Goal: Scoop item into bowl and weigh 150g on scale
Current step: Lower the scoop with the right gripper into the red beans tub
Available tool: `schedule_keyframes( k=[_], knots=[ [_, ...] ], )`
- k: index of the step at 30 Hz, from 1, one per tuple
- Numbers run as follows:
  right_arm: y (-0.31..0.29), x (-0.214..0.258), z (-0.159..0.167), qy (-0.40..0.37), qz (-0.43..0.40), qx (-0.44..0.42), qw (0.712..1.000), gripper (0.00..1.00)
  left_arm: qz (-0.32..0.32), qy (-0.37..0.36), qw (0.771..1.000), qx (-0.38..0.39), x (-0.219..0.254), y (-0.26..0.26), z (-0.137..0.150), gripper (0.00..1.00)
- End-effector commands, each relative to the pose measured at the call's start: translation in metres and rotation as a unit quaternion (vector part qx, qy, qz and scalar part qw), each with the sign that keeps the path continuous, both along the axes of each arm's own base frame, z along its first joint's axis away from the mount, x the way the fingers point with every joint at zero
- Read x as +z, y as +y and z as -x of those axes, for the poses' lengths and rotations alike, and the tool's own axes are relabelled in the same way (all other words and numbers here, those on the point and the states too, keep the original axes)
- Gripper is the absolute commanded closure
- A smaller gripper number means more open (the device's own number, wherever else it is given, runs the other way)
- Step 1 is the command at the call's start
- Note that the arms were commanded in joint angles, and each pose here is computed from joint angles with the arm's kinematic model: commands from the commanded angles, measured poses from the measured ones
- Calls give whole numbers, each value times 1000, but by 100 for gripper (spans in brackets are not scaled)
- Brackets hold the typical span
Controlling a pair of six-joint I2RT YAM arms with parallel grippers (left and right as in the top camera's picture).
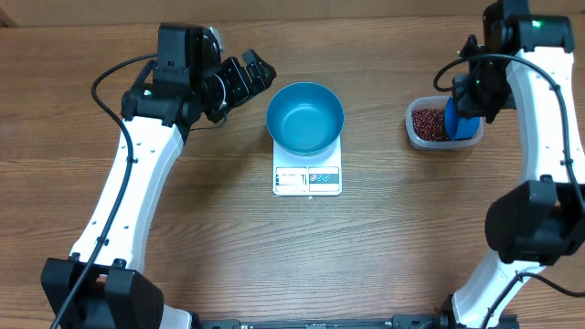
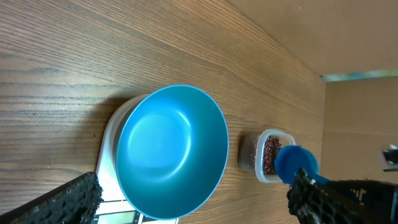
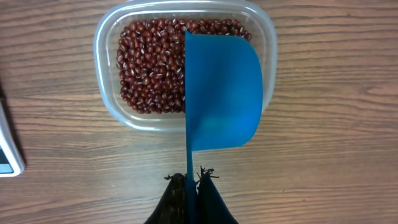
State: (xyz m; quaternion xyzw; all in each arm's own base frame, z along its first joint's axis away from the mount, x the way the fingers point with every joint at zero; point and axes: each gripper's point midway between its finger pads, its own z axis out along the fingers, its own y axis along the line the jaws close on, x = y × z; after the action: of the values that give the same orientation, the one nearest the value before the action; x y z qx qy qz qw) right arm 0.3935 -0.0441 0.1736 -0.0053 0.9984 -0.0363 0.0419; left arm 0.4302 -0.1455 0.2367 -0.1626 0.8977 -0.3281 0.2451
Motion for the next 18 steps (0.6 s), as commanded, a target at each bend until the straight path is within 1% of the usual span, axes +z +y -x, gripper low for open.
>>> schedule_keyframes(
  k=[1,10,11,12,13,15,16,18],
  knots=[
    [2,-13,-6,11,-1,22,1000,96,-12,-8,1000,-7,0,-1,-1,0],
    [-1,-34,-14,27,5,26,999,96,-12,-8,1000,-7,0,-1,-1,0],
    [-2,-34,-16,24,5,25,999,90,-12,-8,1000,-7,0,-1,-1,0],
    [-2,-34,-17,21,6,25,999,81,-12,-8,1000,-7,0,-1,-1,0],
    [-2,-34,-18,19,6,25,999,75,-12,-8,1000,-7,0,-1,-1,1],
    [-2,-34,-19,17,6,25,1000,69,-12,-8,1000,-7,0,-1,-1,0],
    [-2,-34,-19,17,7,25,1000,64,-12,-8,1000,-7,0,-1,-1,0],
    [-2,-33,-19,18,7,25,999,60,-12,-8,1000,-7,0,-1,-1,1]
  ],
)
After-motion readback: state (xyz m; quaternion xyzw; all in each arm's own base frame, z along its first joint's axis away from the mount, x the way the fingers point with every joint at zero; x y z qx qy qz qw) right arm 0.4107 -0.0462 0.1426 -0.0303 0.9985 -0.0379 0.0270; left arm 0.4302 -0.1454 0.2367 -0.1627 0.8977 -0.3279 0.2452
